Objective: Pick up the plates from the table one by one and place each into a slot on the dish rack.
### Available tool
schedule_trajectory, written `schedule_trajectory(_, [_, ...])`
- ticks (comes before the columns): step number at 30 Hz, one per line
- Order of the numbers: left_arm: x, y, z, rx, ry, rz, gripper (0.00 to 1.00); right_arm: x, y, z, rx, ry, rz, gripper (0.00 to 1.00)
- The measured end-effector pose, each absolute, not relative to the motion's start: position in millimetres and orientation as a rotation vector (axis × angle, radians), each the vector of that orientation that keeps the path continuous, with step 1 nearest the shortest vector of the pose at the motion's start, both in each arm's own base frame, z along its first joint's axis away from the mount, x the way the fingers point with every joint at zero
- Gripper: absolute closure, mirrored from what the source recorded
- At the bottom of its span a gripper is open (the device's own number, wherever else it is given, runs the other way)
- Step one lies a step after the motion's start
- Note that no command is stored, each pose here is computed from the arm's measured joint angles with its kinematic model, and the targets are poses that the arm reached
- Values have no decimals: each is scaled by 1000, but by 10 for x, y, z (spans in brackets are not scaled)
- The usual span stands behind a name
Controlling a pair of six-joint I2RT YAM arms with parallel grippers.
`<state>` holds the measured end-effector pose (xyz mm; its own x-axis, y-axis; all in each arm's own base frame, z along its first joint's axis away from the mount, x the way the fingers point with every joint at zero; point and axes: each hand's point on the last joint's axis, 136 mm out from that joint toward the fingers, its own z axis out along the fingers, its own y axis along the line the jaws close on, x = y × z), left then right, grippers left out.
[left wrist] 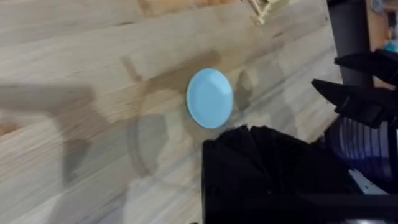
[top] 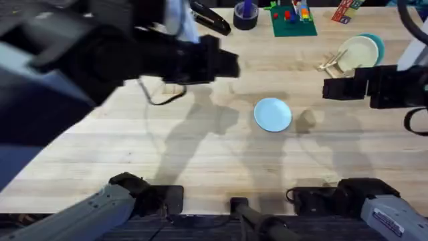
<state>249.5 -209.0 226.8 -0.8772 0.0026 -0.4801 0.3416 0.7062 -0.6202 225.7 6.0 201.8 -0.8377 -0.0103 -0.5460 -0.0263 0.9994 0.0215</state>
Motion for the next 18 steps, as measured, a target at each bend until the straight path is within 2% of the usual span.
schedule_trajectory(7, [2442, -2575, 2179, 368, 2472, -1138, 959, 2257, 60, 2018, -26, 2564, 37, 7])
schedule_trajectory(15, [2468, -2827, 1889, 421, 2544, -1228, 959, 2257, 59, 2018, -25, 2564, 37, 7])
schedule_trajectory(18, [2535, -2950, 1840, 455, 2487, -1301, 959, 2257, 60, 2018, -26, 2564, 37, 7])
